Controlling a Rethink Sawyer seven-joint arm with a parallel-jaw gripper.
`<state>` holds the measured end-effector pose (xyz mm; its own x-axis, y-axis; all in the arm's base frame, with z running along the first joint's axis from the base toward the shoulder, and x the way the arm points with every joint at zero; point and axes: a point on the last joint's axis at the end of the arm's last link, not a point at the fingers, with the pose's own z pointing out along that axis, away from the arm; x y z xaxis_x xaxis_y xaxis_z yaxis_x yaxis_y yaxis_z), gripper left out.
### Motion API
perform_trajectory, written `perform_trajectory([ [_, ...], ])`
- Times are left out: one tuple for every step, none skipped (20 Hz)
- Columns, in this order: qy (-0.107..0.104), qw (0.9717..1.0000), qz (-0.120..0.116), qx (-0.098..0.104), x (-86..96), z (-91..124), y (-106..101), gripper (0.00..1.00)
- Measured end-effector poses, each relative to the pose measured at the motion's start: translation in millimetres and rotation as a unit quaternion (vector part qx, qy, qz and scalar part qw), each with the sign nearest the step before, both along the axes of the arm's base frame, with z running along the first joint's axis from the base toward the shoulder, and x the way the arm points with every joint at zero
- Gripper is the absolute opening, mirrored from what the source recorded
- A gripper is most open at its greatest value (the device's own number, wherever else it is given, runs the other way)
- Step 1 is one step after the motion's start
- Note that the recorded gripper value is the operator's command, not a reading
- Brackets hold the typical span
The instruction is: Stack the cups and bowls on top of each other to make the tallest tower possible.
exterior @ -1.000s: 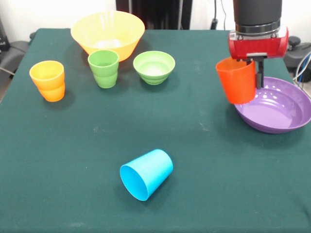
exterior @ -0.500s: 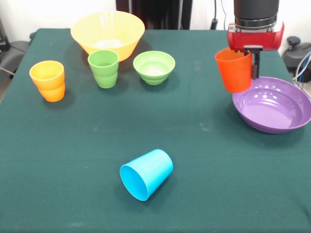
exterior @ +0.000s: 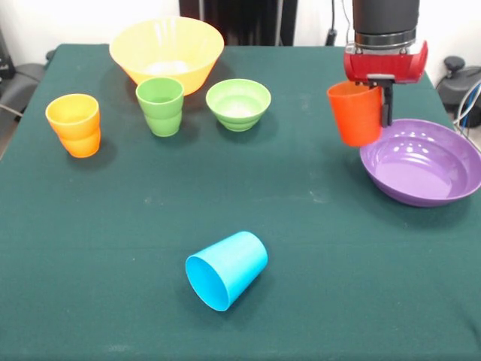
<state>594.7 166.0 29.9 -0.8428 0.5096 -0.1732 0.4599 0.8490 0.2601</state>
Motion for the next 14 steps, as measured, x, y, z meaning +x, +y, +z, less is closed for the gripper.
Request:
perform_trajectory([
  [0.0, 1.0, -0.002, 0.0, -1.6, -1, 0, 0.0],
  [0.0, 1.0, -0.002, -0.001, -3.0, -2, 1, 0.0],
  [0.002, 1.0, -0.001, -0.004, -6.0, -3, 2, 0.0],
  [0.002, 1.0, 0.0, -0.006, -6.9, -3, 2, 0.0],
  [0.002, 1.0, 0.002, -0.008, -8.1, -3, 3, 0.0],
  [0.004, 0.9999, 0.007, -0.015, -12.3, -4, 7, 0.0],
  [0.004, 0.9998, 0.009, -0.018, -13.7, -4, 7, 0.0],
  [0.004, 0.9997, 0.01, -0.021, -15.2, -4, 8, 0.0],
  [0.004, 0.9996, 0.013, -0.025, -17.4, -4, 9, 0.0],
  [0.004, 0.9991, 0.021, -0.037, -22.5, -5, 14, 0.0],
  [0.003, 0.9989, 0.024, -0.041, -23.8, -5, 16, 0.0],
  [0.003, 0.9988, 0.025, -0.041, -24.1, -4, 16, 0.0],
  [0.002, 0.9985, 0.029, -0.046, -25.5, -4, 18, 0.0],
  [0.001, 0.9983, 0.031, -0.049, -26.4, -5, 20, 0.0],
])
